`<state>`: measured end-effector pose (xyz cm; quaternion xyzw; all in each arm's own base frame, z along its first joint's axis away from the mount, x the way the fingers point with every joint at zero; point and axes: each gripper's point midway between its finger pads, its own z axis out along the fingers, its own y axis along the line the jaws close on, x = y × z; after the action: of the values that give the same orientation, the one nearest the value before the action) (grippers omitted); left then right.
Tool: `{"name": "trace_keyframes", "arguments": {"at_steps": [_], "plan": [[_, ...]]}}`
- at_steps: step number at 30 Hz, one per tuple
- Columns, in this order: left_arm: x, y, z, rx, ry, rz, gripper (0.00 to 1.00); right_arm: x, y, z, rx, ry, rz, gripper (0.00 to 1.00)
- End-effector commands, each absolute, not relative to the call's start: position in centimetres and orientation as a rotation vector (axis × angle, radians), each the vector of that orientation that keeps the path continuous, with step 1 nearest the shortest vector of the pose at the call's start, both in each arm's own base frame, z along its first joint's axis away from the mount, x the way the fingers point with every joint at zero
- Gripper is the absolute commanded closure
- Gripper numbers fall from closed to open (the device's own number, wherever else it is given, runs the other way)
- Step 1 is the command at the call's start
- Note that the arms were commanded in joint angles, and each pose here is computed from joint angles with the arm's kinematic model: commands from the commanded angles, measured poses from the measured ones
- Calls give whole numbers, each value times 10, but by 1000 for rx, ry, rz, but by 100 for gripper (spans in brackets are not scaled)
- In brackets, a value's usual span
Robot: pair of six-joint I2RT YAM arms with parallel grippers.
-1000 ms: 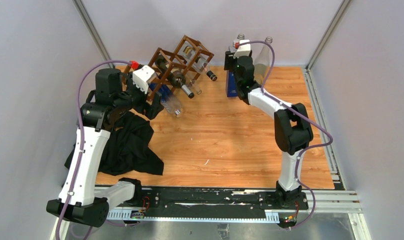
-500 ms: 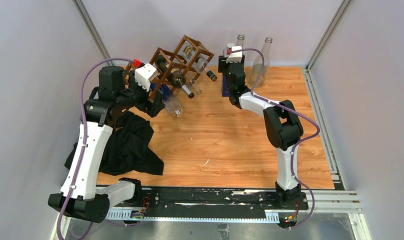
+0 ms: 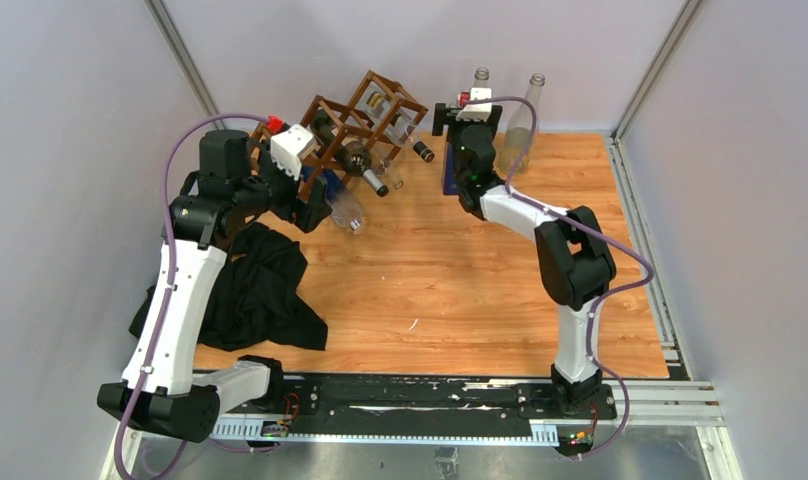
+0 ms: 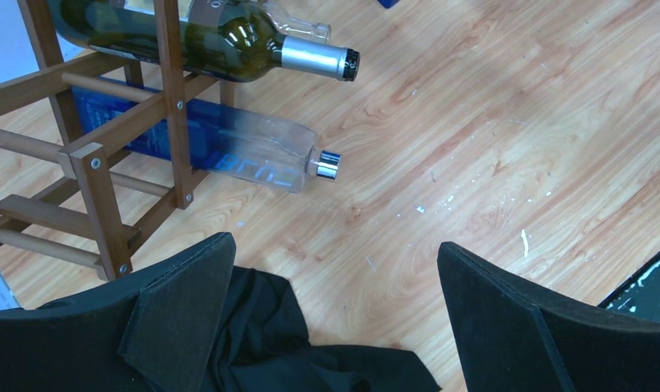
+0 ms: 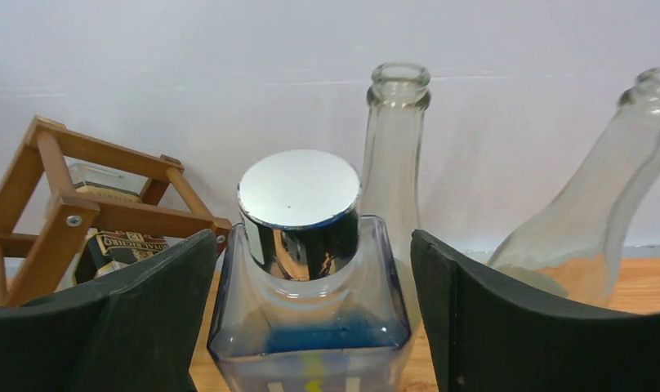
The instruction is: Take the wine bottle off the wine rack
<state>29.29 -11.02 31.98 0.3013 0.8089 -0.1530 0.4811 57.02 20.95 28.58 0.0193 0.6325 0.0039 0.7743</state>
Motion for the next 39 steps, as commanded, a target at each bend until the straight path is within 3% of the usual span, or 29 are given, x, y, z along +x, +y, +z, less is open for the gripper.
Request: {"name": "trace_keyframes", "arguments": {"at_steps": [1,15,22,30,39], "plan": [[291,-112,342,711,1915,-379,0,547,202,323,103,1320,59,8],[306,-100,370,629,1890,-293,0,412,173,324,-19,1621,217,4],[318,-98,363,611,1924,-295,0,355,228,315,-316,1817,563,6],[317,-102,361,621,1925,-319,0,348,315,297,-652,1910,727,14],[307,-104,357,651,1914,-332,0,388,382,243,-799,2038,794,27]]}}
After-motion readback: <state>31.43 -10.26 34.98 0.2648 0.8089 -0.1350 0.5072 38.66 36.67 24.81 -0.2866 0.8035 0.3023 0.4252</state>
